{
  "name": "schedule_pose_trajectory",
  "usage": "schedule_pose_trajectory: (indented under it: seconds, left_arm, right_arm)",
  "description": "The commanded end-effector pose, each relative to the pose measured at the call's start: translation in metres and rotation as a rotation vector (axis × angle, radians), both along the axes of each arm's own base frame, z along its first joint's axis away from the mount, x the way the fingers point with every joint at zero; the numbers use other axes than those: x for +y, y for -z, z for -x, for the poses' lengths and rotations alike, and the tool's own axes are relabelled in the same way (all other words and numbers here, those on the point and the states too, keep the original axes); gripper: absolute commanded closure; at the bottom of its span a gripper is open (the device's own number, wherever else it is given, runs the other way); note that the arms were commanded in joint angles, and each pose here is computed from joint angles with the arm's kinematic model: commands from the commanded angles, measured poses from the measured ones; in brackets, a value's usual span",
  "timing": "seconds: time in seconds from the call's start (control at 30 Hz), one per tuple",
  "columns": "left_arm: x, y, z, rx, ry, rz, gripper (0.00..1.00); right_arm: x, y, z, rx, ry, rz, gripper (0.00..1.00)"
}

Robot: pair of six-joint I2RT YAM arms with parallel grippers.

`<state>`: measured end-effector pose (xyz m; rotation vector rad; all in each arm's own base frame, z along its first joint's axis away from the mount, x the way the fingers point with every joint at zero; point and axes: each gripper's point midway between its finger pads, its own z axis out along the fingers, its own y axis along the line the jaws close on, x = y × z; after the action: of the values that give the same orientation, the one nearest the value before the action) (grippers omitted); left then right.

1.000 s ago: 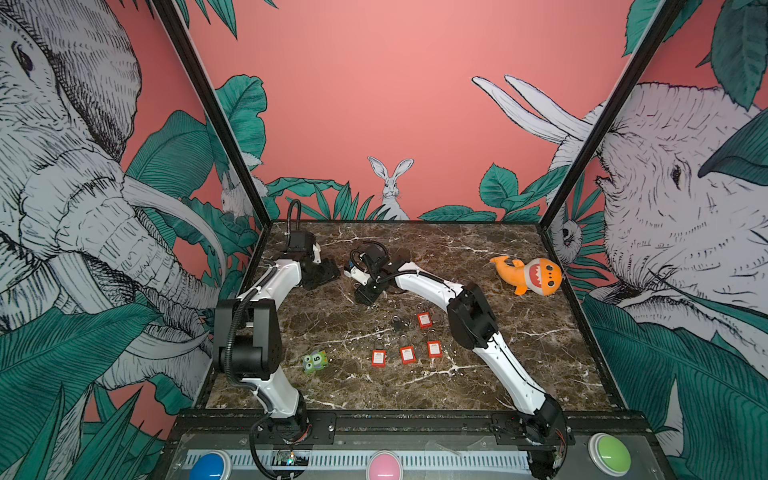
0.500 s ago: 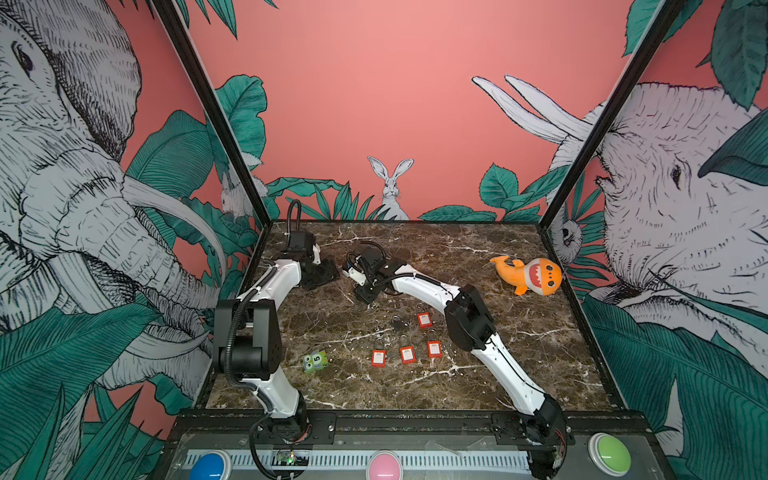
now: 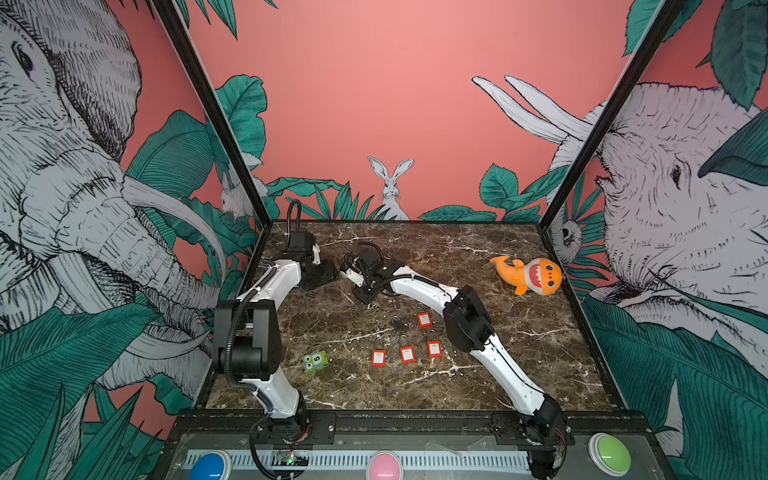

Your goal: Lock with the key

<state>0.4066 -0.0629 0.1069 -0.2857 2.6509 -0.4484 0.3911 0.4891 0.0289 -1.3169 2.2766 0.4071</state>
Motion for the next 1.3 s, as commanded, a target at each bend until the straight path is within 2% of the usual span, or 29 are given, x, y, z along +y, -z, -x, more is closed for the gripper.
schedule_pose_trajectory:
  seconds: [0.0, 0.23, 0.47, 0.63, 0.73, 0.83, 0.87, 1.0, 1.17, 1.27]
  left_arm:
    - [0.005, -0.016, 0.005, -0.049, 0.010, -0.029, 0.32]
    - [0.004, -0.022, 0.000, -0.115, 0.067, -0.056, 0.32]
    - [-0.005, -0.040, -0.004, -0.265, 0.186, -0.076, 0.33]
    - [-0.027, -0.050, 0.000, -0.371, 0.351, -0.037, 0.39]
    - [-0.039, -0.057, 0.002, -0.440, 0.442, -0.015, 0.40]
    - [-0.065, -0.066, 0.011, -0.570, 0.607, 0.000, 0.46]
    - [-0.078, -0.072, 0.019, -0.639, 0.699, 0.007, 0.49]
    - [-0.125, -0.091, 0.058, -0.931, 1.074, 0.034, 0.49]
    - [-0.158, -0.093, 0.080, -1.143, 1.348, -0.105, 0.47]
    - [-0.172, -0.096, 0.083, -1.254, 1.438, -0.215, 0.47]
  right_arm:
    - [-0.005, 0.021, 0.014, 0.022, -0.039, 0.033, 0.67]
    - [-0.006, -0.025, 0.018, -0.109, -0.135, -0.047, 0.71]
    - [-0.025, -0.082, 0.028, -0.242, -0.300, -0.132, 0.75]
    - [-0.061, -0.099, 0.039, -0.258, -0.405, -0.161, 0.77]
    - [-0.088, -0.120, 0.052, -0.211, -0.497, -0.267, 0.76]
    - [-0.117, -0.141, 0.058, -0.210, -0.537, -0.349, 0.77]
    - [-0.126, -0.147, 0.060, -0.216, -0.556, -0.363, 0.76]
    - [-0.155, -0.162, 0.069, -0.230, -0.600, -0.366, 0.77]
    - [-0.175, -0.177, 0.076, -0.242, -0.611, -0.379, 0.76]
    - [-0.180, -0.180, 0.087, -0.232, -0.636, -0.375, 0.76]
